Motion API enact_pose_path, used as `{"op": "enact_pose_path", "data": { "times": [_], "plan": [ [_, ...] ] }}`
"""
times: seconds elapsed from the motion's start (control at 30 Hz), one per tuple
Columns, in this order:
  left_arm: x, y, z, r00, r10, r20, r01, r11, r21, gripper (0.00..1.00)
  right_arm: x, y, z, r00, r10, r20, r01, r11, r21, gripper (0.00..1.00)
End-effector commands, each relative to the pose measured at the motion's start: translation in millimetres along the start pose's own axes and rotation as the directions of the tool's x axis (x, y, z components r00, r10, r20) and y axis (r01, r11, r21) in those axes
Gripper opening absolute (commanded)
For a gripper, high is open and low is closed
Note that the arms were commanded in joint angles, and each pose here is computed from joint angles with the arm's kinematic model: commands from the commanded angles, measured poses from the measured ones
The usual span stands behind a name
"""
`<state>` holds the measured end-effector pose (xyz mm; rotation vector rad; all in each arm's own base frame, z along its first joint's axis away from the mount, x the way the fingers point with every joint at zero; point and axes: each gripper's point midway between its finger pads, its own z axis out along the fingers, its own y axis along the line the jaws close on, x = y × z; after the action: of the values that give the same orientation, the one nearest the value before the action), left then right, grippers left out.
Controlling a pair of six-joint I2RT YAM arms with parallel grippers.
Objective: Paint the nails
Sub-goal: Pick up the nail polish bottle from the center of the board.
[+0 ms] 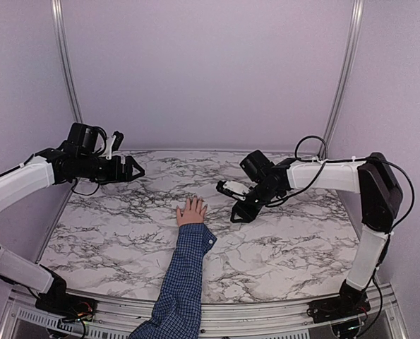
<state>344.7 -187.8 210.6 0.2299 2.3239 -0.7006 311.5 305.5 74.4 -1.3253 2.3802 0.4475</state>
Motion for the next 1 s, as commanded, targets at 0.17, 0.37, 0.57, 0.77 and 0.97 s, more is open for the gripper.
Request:
{"op": "enact_pose_path", "data": {
  "times": [0.17, 0.37, 0.57, 0.77, 0.97],
  "plan": [
    [-6.1, -8.5, -5.0, 0.999, 0.032, 0.040, -0.033, 0.999, 0.025, 0.98, -2.6, -1.1, 4.2, 1.000, 0.008, -0.014, -0.008, 1.000, 0.006, 0.21],
    [-11.9, -6.9, -6.4, 0.997, 0.043, 0.067, -0.043, 0.999, 0.007, 0.99, -17.2, -1.0, -8.9, 1.000, 0.004, 0.009, -0.004, 1.000, 0.008, 0.05],
    [-14.0, -23.7, -1.3, 0.990, 0.104, 0.093, -0.109, 0.993, 0.045, 0.99, -34.1, 3.6, -21.0, 0.999, 0.031, 0.045, -0.030, 0.999, -0.020, 0.00],
    [1.0, -67.1, -6.1, 0.958, 0.231, 0.168, -0.261, 0.948, 0.184, 0.98, -78.9, 21.0, -66.0, 0.982, 0.041, 0.186, -0.023, 0.995, -0.098, 0.00],
    [32.9, -122.0, -5.9, 0.907, 0.373, 0.194, -0.418, 0.849, 0.324, 0.95, -120.3, 53.0, -126.6, 0.946, 0.013, 0.324, 0.064, 0.972, -0.226, 0.00]
  ]
}}
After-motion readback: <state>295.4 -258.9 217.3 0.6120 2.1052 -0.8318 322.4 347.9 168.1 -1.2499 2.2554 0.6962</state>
